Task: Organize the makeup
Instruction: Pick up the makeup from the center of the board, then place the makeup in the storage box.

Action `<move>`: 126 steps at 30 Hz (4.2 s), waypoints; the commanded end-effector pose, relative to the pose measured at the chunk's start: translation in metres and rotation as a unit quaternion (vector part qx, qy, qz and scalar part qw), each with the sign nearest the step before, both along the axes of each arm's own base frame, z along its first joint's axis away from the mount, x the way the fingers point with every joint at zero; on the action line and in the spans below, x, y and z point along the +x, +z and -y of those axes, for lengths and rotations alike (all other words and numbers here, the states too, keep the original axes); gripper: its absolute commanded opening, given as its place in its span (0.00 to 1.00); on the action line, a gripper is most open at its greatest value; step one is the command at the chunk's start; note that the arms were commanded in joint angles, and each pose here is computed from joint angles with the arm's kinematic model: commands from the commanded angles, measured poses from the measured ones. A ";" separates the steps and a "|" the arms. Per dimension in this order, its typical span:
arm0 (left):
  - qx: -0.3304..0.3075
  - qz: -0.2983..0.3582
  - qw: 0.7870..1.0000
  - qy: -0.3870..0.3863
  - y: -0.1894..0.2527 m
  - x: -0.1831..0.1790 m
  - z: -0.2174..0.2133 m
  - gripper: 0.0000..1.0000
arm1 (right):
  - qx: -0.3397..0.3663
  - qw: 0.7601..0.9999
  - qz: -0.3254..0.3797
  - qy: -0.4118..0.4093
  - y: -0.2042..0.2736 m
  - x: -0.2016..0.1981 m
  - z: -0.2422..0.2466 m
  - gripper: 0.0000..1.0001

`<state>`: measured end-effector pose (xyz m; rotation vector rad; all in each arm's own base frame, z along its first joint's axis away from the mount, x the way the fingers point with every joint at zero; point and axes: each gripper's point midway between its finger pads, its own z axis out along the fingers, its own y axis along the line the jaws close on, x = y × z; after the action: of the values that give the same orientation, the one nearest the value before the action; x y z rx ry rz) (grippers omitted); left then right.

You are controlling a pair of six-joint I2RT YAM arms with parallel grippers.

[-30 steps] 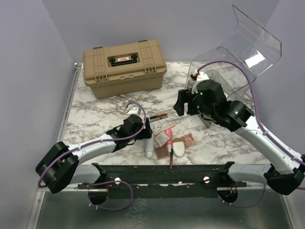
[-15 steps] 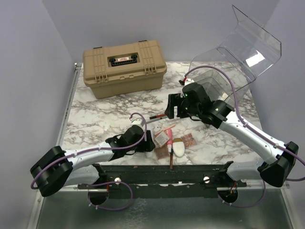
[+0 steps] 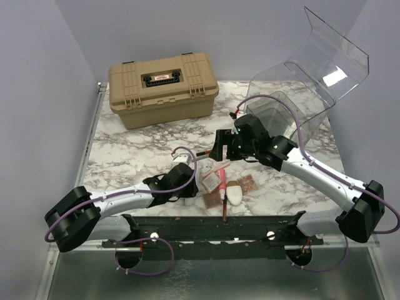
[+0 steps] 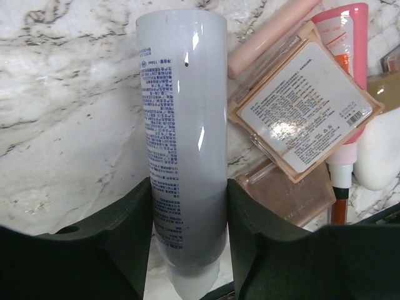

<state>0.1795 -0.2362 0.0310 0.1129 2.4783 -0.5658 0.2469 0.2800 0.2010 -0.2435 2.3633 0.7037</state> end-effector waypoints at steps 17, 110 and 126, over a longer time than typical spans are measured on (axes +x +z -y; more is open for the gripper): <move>-0.178 0.175 0.968 -0.018 0.131 0.025 0.029 0.29 | 0.168 0.986 -0.010 0.003 0.012 -0.004 -0.042 0.85; -0.256 0.226 0.939 0.034 0.184 0.034 0.019 0.88 | -0.208 0.932 0.134 -0.263 0.057 0.040 0.218 0.35; -0.251 0.223 0.941 0.032 0.178 0.032 0.019 0.87 | -0.262 0.901 0.125 -0.321 0.063 0.017 0.263 0.35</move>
<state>0.2120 -0.2552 0.2115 -0.0485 1.8300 -1.0142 0.2692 0.0376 0.2496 0.1522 2.1831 -0.1799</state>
